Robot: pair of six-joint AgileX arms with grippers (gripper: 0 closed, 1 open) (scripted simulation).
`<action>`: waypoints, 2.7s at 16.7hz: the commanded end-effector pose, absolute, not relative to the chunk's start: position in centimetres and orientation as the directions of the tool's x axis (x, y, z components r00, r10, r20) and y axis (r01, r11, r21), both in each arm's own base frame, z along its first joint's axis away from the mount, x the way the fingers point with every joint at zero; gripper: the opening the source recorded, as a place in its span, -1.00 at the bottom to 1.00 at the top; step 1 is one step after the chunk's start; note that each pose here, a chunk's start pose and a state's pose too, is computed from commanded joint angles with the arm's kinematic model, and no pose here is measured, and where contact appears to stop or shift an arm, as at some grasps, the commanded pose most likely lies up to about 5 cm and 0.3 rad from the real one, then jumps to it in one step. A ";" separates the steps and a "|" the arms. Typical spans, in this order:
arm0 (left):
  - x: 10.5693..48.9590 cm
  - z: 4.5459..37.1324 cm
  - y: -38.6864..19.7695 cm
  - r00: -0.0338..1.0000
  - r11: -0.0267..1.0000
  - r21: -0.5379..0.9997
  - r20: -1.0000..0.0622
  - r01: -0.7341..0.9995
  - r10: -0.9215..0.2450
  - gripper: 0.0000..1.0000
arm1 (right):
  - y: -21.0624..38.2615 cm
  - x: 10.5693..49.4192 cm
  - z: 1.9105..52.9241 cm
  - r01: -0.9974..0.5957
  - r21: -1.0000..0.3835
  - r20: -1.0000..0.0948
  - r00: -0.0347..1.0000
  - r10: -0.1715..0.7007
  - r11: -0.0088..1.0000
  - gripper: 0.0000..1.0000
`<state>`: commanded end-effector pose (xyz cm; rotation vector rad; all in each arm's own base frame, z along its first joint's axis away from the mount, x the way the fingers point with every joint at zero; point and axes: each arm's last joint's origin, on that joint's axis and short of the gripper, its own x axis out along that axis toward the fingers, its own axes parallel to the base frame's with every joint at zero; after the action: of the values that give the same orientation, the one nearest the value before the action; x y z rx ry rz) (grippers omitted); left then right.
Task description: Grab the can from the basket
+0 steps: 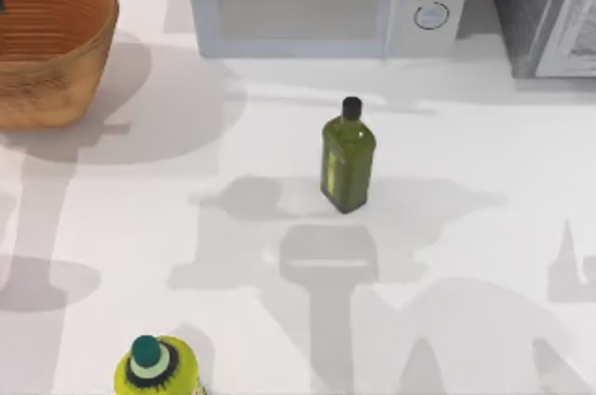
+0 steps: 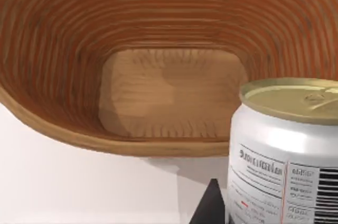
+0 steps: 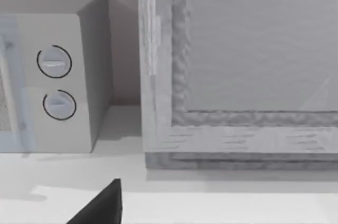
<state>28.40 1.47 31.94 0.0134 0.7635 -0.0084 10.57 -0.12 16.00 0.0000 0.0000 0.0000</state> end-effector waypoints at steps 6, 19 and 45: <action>21.6 30.7 0.7 0.844 1.000 0.021 -0.537 0.012 0.001 -1.00 | -0.1 10.6 16.0 0.000 0.000 0.000 1.000 0.000 1.000 1.00; 10.8 18.5 0.1 0.997 1.000 0.017 -0.073 -0.016 0.018 -1.00 | -0.1 10.6 16.0 0.000 0.000 0.000 1.000 0.000 1.000 1.00; 19.0 23.6 -1.7 0.943 0.941 0.054 -0.006 0.334 -0.334 -1.00 | -0.1 10.6 16.0 0.000 0.000 0.000 1.000 0.000 1.000 1.00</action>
<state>19.01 -1.71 23.59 0.0548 -0.0036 -0.3408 10.57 -0.12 16.00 0.0000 0.0000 0.0000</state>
